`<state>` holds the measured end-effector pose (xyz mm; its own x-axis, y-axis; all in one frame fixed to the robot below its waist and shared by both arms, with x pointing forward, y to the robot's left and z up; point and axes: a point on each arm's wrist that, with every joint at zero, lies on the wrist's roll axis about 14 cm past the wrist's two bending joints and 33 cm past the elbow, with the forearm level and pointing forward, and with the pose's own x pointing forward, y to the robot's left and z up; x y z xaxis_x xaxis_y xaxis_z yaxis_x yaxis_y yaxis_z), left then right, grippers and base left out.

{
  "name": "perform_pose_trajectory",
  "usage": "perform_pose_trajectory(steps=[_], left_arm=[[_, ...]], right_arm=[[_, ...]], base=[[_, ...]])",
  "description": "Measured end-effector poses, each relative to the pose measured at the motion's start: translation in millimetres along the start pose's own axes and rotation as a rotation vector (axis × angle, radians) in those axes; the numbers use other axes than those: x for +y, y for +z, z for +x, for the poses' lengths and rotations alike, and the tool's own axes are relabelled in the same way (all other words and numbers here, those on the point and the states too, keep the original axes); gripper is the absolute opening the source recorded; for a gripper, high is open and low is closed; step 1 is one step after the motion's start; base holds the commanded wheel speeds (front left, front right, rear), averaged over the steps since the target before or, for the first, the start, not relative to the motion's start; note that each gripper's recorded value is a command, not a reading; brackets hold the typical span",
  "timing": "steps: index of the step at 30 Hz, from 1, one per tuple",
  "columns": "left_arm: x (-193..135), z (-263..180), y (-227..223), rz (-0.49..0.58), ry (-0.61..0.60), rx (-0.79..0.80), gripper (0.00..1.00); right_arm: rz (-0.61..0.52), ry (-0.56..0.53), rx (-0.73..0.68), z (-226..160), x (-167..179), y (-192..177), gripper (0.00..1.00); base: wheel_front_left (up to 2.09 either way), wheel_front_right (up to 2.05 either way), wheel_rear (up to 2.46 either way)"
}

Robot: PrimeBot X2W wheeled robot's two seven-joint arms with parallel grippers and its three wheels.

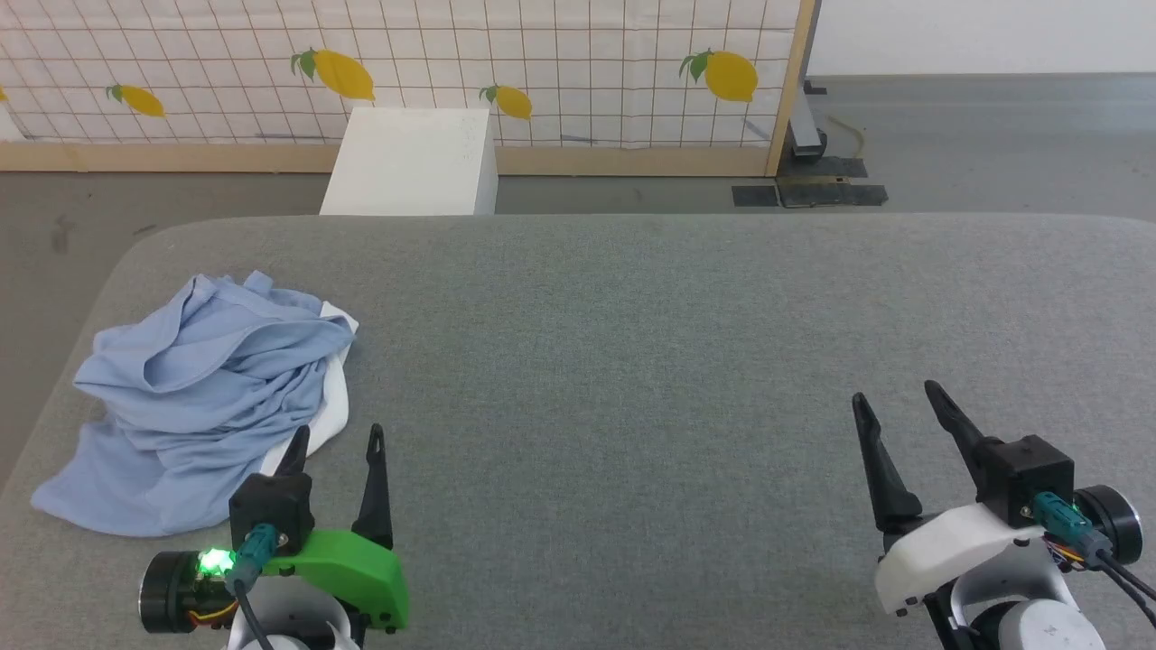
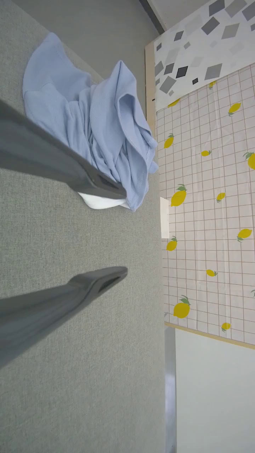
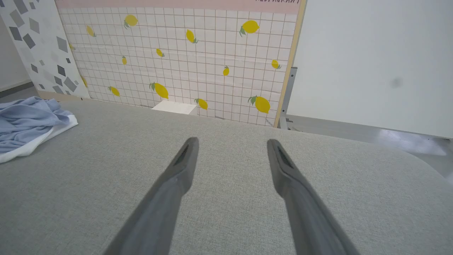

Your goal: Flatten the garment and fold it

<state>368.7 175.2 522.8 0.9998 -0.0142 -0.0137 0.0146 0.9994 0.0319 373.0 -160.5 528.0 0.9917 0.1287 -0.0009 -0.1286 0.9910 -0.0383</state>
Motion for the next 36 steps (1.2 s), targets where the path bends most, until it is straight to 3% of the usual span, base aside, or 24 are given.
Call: perform_pose_trajectory(steps=[36], left_arm=[[10, -7, 6, -0.082, 0.032, -0.062, 1.0]], right_arm=[[0.103, -0.037, -0.008, 5, -12, -13, 1.0]], base=[[0.0, 0.0, 0.0]])
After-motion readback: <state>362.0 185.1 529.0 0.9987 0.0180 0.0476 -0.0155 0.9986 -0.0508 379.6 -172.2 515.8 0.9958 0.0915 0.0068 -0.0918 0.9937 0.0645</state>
